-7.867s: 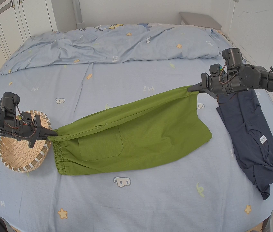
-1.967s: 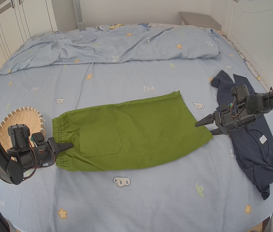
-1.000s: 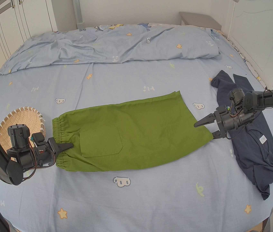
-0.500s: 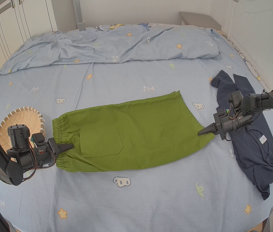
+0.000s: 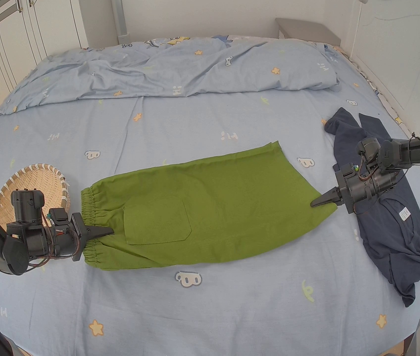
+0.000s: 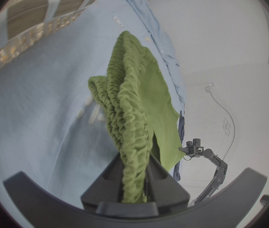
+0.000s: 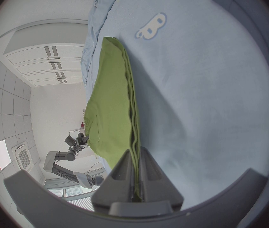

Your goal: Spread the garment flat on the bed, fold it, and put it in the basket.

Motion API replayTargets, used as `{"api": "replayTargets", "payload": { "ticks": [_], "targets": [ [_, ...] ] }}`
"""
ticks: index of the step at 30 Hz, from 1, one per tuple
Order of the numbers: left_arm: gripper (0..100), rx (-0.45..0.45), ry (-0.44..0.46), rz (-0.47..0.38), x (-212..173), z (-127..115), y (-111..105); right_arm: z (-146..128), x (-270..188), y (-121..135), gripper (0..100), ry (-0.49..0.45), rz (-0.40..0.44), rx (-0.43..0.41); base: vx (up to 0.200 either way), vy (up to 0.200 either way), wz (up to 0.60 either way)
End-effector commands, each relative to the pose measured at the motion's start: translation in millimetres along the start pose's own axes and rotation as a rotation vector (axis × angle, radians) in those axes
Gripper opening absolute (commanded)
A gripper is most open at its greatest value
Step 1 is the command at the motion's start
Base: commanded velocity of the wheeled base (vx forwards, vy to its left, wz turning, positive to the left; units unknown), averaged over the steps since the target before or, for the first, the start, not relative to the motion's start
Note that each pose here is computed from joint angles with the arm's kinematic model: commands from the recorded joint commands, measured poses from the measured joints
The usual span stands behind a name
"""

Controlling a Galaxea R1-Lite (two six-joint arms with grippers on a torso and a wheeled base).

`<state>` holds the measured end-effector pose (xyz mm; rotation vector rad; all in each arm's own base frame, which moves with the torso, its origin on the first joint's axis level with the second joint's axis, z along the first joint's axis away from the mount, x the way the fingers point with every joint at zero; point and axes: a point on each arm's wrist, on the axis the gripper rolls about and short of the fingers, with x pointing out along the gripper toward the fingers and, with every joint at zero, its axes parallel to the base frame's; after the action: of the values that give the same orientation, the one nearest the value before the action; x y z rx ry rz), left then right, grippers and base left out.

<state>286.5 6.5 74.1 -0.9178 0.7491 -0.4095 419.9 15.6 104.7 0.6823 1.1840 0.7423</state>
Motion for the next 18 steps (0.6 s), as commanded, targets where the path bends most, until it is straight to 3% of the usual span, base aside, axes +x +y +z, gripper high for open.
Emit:
{"api": "replayTargets", "payload": {
  "ticks": [1, 6, 10, 11, 12, 18],
  "targets": [
    [0, 0.014, -0.019, -0.025, -29.6, 17.7, -23.3, -28.0, -29.3, 32.9, 0, 0.009, -0.002, -0.002, 0.0, 0.0, 0.0],
    [0, 0.035, 0.017, 0.027, -42.0, 3.6, -15.6, -68.5, -33.7, 36.8, 0, 0.045, -0.008, 0.039, 0.0, 0.0, 0.0],
    [0, 0.043, 0.05, 0.078, -54.1, -11.8, -4.8, -111.9, -31.8, 34.9, 0, 0.04, -0.005, 0.013, 0.0, 0.0, 0.0],
    [0, 0.043, 0.05, 0.078, -54.1, -11.8, -4.8, -111.9, -31.8, 34.9, 0, 0.04, -0.005, 0.013, 0.0, 0.0, 0.0],
    [0, 0.051, 0.054, 0.102, -63.3, -18.6, 0.5, -137.6, -27.3, 33.7, 0, 0.039, -0.003, -0.018, 0.0, 0.0, 0.0],
    [0, 0.063, 0.103, 0.168, -83.5, -41.1, 13.6, -207.9, -19.4, 32.5, 0, 0.064, 0.009, -0.076, 0.0, 0.0, 0.0]
  ]
}}
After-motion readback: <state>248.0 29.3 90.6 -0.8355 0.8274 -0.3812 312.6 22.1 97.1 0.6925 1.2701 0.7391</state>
